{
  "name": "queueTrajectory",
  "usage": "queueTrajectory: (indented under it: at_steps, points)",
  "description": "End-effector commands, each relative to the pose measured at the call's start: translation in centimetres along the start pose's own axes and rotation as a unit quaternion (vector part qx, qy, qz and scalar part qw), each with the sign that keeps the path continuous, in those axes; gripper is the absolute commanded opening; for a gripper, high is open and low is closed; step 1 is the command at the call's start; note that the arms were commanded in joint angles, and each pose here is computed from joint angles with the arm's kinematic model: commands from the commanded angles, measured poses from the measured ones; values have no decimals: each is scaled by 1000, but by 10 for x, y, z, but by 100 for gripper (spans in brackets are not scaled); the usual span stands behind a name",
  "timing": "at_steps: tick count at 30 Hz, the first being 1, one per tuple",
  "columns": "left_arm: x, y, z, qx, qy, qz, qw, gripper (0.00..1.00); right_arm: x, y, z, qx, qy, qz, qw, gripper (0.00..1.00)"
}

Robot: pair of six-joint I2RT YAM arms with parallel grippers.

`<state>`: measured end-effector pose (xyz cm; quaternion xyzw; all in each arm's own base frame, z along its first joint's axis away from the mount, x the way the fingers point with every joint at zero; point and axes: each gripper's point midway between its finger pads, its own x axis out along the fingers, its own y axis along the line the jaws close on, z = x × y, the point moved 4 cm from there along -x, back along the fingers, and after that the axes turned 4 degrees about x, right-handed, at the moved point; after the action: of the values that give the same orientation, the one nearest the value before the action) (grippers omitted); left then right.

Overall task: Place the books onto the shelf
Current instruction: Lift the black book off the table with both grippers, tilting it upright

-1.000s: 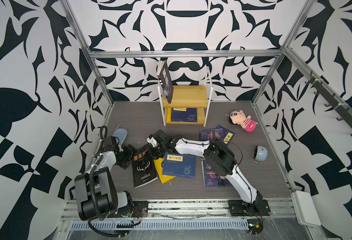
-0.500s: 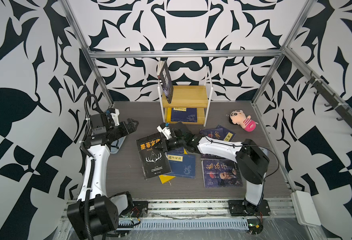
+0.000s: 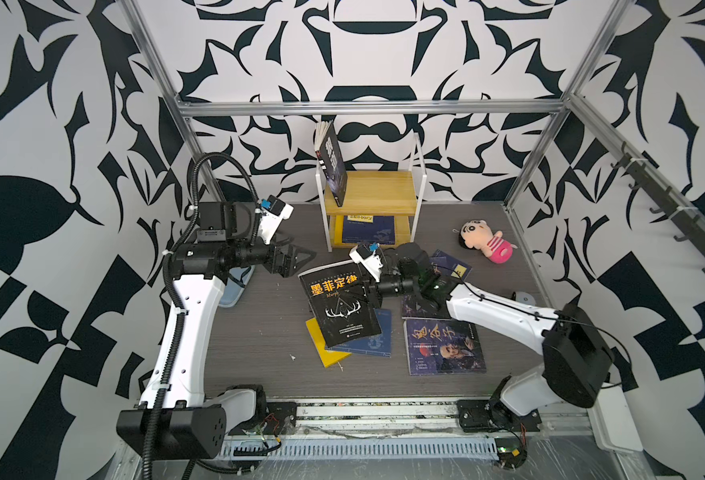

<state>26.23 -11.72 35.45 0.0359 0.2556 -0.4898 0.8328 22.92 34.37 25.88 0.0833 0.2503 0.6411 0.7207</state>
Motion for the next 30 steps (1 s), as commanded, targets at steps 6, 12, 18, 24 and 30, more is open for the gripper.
queueTrajectory:
  at_steps: [6, 12, 18, 24, 30]
  points:
    - [5, -44, 3, 54, 21, -104, 993, 92, -22, 32, 25, -156, -27, 32, 987, 0]
    - [24, -57, -4, 26, 28, -173, 984, 80, -21, 35, 33, -168, -39, 37, 984, 0]
    - [30, -65, -13, 17, 38, -194, 980, 72, -20, 35, 39, -170, -45, 41, 984, 0]
    - [36, -69, -26, 26, 61, -202, 977, 67, -19, 36, 44, -172, -54, 42, 983, 0]
    - [40, -70, -32, 28, 70, -206, 976, 51, -19, 36, 48, -169, -63, 43, 983, 0]
